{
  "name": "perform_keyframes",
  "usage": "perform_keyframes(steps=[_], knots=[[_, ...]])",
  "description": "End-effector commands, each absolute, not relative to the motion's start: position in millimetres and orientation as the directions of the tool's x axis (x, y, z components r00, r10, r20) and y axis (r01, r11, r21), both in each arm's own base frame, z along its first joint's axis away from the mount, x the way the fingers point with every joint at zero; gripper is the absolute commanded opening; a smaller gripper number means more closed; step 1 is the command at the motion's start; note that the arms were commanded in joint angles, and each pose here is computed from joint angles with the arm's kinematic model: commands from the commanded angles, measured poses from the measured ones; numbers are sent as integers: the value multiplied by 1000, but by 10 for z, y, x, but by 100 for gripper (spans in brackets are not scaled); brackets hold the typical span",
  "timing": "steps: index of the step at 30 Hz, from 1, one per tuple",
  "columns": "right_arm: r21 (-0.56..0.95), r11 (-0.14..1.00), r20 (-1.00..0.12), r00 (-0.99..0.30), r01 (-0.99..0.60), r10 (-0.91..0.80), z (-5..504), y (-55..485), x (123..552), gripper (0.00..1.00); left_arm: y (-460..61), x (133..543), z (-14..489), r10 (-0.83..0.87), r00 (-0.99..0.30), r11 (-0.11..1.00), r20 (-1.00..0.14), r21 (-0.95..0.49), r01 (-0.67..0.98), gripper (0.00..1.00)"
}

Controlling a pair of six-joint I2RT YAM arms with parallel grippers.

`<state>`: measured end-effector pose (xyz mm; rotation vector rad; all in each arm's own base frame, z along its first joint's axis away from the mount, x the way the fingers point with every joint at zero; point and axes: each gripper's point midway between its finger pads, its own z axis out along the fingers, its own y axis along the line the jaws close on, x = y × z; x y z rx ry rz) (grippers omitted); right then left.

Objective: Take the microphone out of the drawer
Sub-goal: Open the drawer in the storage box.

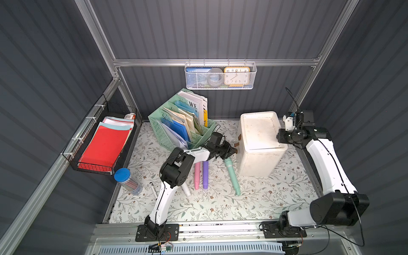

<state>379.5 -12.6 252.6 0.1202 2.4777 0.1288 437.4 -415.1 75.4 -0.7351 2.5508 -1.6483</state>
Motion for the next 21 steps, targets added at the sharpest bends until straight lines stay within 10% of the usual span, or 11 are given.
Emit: perform_keyframes(steps=[1,21], knots=[[312,946,-327,-924,92,198,1864,236,3527,2,-4286,4269,919,-340,-913,317,224,-887,-336,1],[287,952,-324,-924,109,204,1828,188,3523,2,-3538,4202,808,-426,-894,403,141,-854,-327,0]])
